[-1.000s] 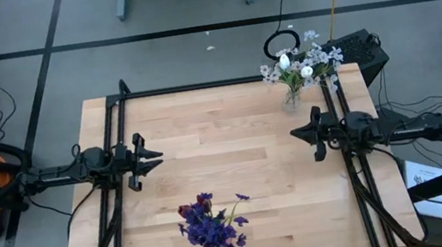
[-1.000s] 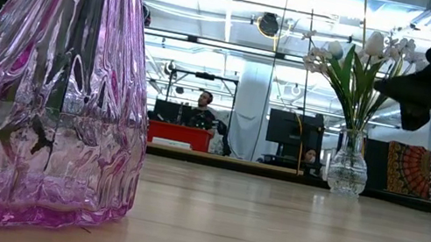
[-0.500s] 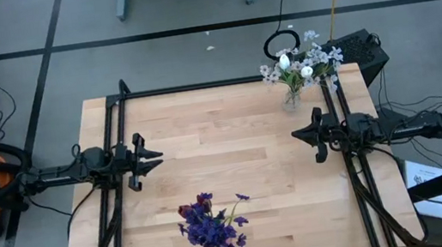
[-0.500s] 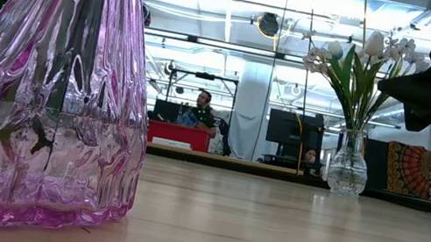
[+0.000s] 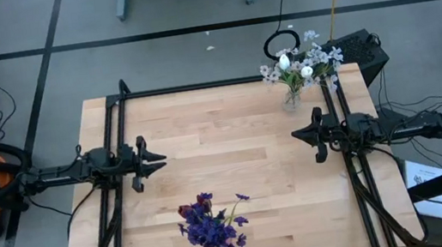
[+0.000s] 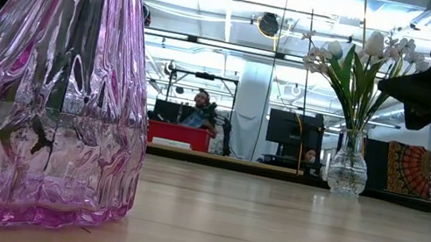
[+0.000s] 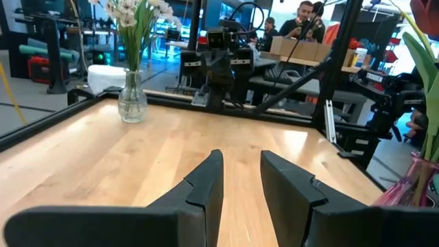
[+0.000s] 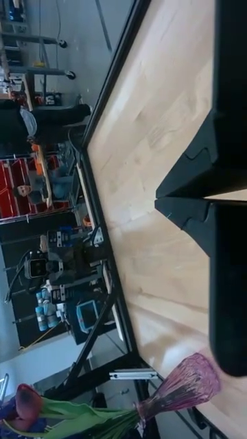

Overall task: Sort flowers into vase by color
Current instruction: Return to Home position

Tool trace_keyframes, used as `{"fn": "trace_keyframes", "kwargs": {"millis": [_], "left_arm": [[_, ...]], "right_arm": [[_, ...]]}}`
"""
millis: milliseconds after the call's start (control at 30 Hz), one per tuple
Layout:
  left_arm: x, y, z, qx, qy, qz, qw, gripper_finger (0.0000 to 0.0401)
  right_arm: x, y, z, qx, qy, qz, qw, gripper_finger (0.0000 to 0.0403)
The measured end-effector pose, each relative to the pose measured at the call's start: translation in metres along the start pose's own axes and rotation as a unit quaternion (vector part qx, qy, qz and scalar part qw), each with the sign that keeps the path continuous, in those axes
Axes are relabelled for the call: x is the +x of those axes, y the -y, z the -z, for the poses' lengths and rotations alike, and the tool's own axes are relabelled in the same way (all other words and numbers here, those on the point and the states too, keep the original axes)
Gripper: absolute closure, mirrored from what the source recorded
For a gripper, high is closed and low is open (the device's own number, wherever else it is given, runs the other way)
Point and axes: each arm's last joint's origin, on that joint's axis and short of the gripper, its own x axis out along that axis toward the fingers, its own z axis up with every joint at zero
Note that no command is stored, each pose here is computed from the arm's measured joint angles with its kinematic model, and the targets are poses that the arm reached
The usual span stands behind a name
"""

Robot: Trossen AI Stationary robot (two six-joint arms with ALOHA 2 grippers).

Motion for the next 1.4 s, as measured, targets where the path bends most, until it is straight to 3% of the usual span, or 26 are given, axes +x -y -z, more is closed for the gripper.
{"fn": "trace_keyframes", "kwargs": {"millis": [400, 833, 1400], "left_arm": [[0.0000, -0.0001, 0.0001, 0.000, 0.000, 0.000, 1.000, 0.0299], [0.0000, 0.0000, 0.0000, 0.000, 0.000, 0.000, 1.000, 0.0299], [0.0000, 0.0000, 0.0000, 0.000, 0.000, 0.000, 1.000, 0.0299]], "right_arm": [[0.0000, -0.0004, 0.0006, -0.015, -0.005, -0.008, 1.000, 0.0403], [-0.0002, -0.0035, 0.0030, -0.069, -0.023, -0.067, 0.995, 0.0403], [0.0003, -0.0033, 0.0036, -0.078, -0.026, -0.065, 0.994, 0.0403]]}}
